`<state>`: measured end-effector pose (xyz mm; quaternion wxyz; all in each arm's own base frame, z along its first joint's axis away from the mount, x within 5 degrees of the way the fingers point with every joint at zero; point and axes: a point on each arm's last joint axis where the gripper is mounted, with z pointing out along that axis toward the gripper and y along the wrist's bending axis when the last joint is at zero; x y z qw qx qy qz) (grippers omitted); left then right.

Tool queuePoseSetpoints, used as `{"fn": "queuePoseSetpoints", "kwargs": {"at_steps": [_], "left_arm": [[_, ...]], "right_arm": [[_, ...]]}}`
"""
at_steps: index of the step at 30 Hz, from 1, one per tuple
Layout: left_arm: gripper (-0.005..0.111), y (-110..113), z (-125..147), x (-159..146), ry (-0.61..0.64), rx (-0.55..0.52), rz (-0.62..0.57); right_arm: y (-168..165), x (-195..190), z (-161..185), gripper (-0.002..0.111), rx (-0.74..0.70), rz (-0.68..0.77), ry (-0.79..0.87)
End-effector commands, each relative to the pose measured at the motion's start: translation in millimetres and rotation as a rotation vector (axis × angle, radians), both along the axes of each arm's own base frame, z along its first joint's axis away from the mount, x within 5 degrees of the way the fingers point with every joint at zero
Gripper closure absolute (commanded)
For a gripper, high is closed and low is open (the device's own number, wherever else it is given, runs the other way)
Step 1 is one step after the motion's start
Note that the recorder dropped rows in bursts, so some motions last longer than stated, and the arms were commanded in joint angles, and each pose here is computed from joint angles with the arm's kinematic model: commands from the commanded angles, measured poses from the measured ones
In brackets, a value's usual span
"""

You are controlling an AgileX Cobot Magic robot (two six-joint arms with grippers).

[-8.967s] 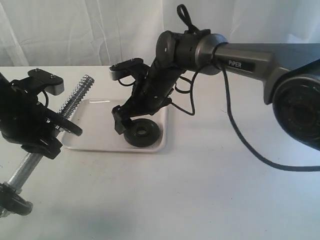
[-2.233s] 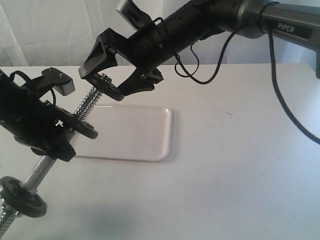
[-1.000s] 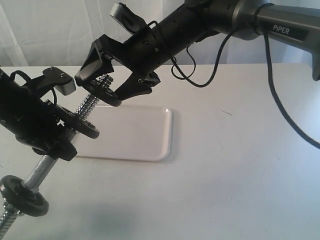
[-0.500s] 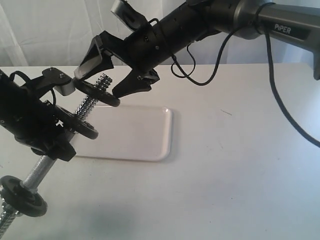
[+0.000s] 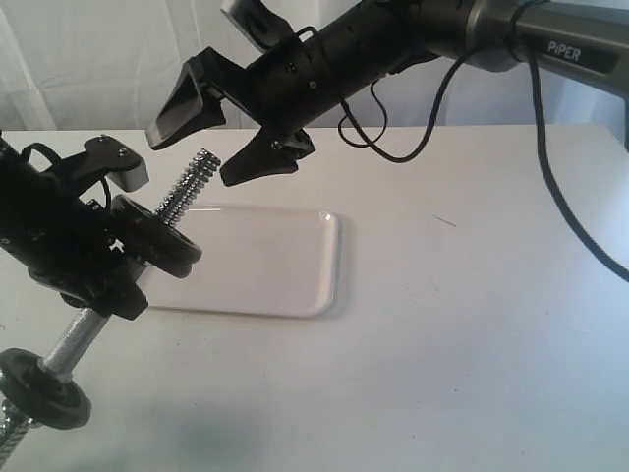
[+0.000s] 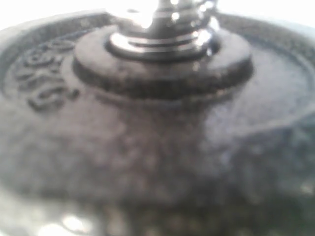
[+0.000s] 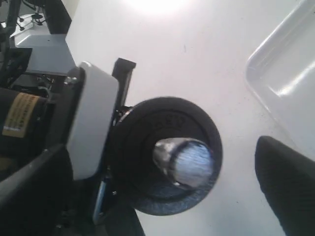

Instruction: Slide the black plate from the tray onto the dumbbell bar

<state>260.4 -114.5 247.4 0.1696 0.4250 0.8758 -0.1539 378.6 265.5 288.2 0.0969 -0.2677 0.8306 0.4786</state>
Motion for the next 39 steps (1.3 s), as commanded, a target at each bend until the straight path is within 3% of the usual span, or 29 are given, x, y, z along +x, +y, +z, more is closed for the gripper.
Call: {"fn": "queuePoseSetpoints", "kwargs": {"at_steps": [1,3,5,9,10,16,19,25,28,39], "left_arm": [[0.107,-5,29,-1,-0.057,-0.123,0.079],[0.107,-3,28,-1,-0.048,-0.106,0.102],[0.107,-2,27,-1,-0.041,-0.1,0.119],[0.107,-1,27,-1,-0.059,-0.076,0.086],[0.107,-1,26,-1,-0.071,-0.063,0.06],[0.107,1,25,-1,-0.112,-0.019,-0.027],[0.107,-3,24,-7,-0.159,-0.009,-0.292],[0.107,-8,23,-7,-0.231,-0.036,-0.459],[0.107,-22,21,-13,-0.293,-0.017,-0.656],[0.107,-45,-1,-8,-0.284,-0.012,-0.713]], "right_arm": [[-14,5,-3,0.016,-0.115,-0.039,-0.012],[-17,6,-7,0.018,-0.174,-0.033,-0.04],[-21,8,-12,0.031,-0.235,-0.027,-0.071],[-32,12,-17,0.087,-0.328,-0.028,-0.115],[-35,14,-18,0.107,-0.346,-0.031,-0.122],[-68,28,-16,0.108,-0.443,-0.112,-0.146],[-91,35,-12,0.108,-0.514,-0.15,-0.185],[-111,42,-10,0.108,-0.519,-0.197,-0.18],[-116,44,-10,0.108,-0.531,-0.205,-0.182],[-118,45,-11,0.108,-0.54,-0.209,-0.184]]}}
